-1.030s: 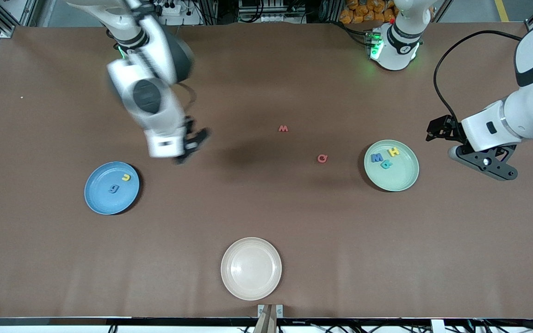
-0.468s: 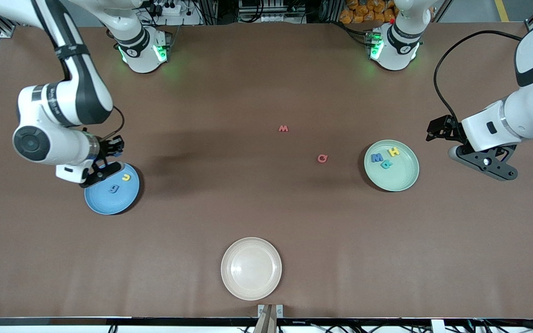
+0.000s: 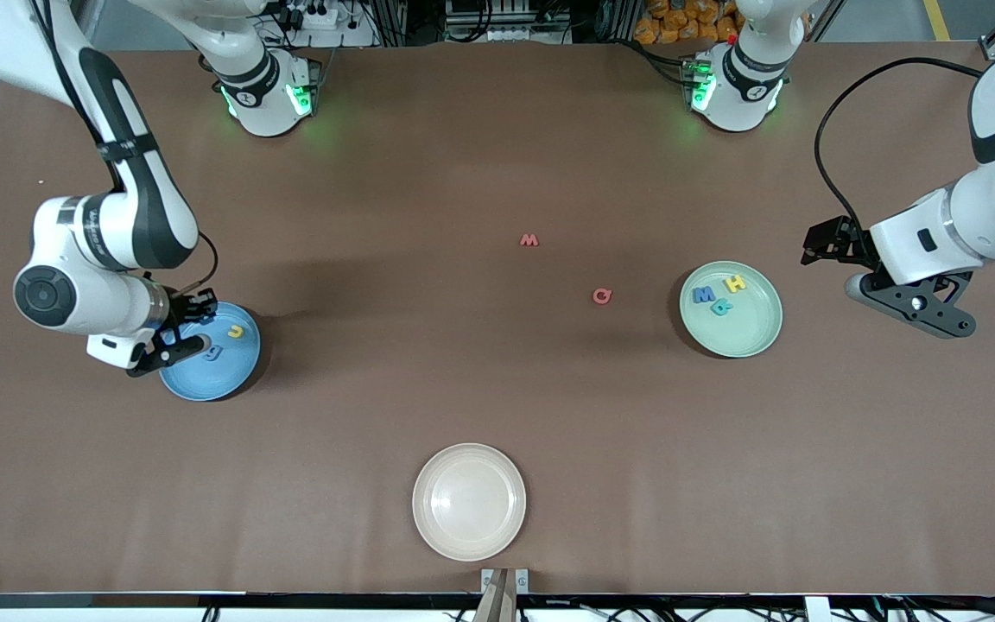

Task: Sort upper and lower case letters into plates
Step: 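Lower the m onto the blue plate and open the right gripper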

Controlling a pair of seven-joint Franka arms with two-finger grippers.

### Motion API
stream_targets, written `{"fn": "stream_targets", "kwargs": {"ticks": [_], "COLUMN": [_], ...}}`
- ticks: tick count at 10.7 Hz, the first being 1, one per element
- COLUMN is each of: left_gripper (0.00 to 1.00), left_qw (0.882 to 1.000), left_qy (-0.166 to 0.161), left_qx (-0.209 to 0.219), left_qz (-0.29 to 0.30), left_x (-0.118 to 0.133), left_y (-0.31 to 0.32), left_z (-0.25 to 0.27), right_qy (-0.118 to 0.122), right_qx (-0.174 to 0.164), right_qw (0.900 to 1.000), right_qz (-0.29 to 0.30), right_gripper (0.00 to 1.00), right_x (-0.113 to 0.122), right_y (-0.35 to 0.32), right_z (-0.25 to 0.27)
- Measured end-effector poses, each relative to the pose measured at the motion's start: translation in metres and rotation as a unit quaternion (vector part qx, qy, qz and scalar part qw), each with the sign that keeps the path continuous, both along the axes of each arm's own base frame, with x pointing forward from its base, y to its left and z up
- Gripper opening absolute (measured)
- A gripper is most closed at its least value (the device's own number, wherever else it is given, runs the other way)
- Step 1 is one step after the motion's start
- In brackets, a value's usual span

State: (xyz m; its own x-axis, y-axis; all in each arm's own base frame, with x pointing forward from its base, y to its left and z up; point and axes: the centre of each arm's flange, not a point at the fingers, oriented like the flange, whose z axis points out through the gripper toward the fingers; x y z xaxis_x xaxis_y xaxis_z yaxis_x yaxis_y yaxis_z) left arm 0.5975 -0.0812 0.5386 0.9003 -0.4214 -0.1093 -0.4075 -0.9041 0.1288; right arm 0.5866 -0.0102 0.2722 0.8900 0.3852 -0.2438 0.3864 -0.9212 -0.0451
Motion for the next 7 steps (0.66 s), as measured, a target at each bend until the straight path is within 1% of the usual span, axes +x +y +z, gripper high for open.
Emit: {"fn": "stream_targets", "kwargs": {"ticks": [4, 7], "left_gripper": [1.0, 1.0], "left_qw": [1.0, 1.0], "left_qy": [-0.001, -0.001], "left_qx": [0.0, 0.0], "left_qz": [0.0, -0.002], "left_x": [0.0, 0.0], "left_y": [0.0, 0.0], "left_z": [0.001, 0.001], "right_qy": [-0.038, -0.079], "right_qx": [0.008, 0.011], "right_qw": [0.999, 0.996], "right_qz": [0.03, 0.038], "right_gripper": [0.27, 0.27], "right_x": [0.012, 0.022], "right_y": [-0.006, -0.004], "right_z": [-0.022, -0.021]}}
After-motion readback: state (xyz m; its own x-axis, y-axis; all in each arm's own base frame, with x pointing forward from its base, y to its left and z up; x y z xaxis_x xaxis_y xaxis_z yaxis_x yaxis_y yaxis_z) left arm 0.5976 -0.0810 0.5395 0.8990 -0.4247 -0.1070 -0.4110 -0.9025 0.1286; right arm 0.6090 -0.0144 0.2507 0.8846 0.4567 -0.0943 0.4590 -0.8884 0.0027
